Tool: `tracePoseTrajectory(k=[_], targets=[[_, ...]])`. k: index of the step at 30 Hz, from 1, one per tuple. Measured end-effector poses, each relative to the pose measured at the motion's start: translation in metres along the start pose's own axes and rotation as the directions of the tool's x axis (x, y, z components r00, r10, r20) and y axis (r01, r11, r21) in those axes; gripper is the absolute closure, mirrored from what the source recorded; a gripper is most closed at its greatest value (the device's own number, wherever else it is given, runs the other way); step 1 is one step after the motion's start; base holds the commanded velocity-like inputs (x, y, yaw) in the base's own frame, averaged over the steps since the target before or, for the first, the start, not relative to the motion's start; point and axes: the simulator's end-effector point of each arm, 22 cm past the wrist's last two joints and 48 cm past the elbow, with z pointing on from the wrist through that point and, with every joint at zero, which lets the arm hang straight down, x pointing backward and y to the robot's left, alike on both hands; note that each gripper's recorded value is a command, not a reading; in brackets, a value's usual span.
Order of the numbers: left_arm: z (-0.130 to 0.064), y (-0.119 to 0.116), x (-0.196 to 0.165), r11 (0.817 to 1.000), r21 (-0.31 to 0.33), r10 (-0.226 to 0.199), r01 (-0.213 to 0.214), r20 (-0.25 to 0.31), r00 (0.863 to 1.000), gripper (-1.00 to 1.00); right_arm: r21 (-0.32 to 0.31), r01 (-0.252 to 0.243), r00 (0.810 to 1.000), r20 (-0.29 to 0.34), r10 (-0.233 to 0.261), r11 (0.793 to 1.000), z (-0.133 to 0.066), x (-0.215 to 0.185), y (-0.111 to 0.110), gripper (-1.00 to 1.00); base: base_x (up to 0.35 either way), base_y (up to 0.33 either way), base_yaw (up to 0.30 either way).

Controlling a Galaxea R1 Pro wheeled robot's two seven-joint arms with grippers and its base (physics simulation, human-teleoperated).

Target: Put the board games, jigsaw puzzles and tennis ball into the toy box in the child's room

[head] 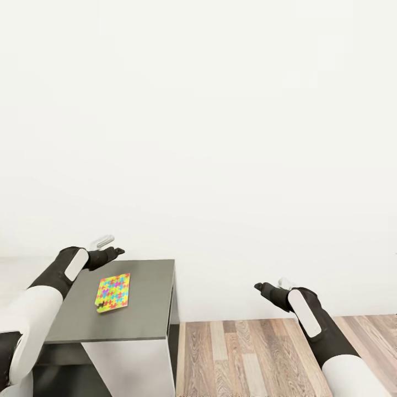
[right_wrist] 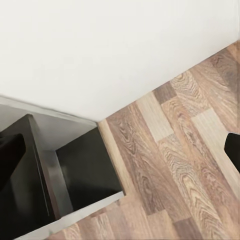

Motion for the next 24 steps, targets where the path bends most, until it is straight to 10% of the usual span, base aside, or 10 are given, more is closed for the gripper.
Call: tracePoseTrajectory(k=[24], targets=[[0.003,0.019,-0.003,1.0,-0.029,-0.002,0.002,0.006,1.0,-1.0,0.004,-0.001,1.0,-0.015,0.001,1.0,0.007,0.008,-0.001,-1.0,0.004,0.055,-0.095]])
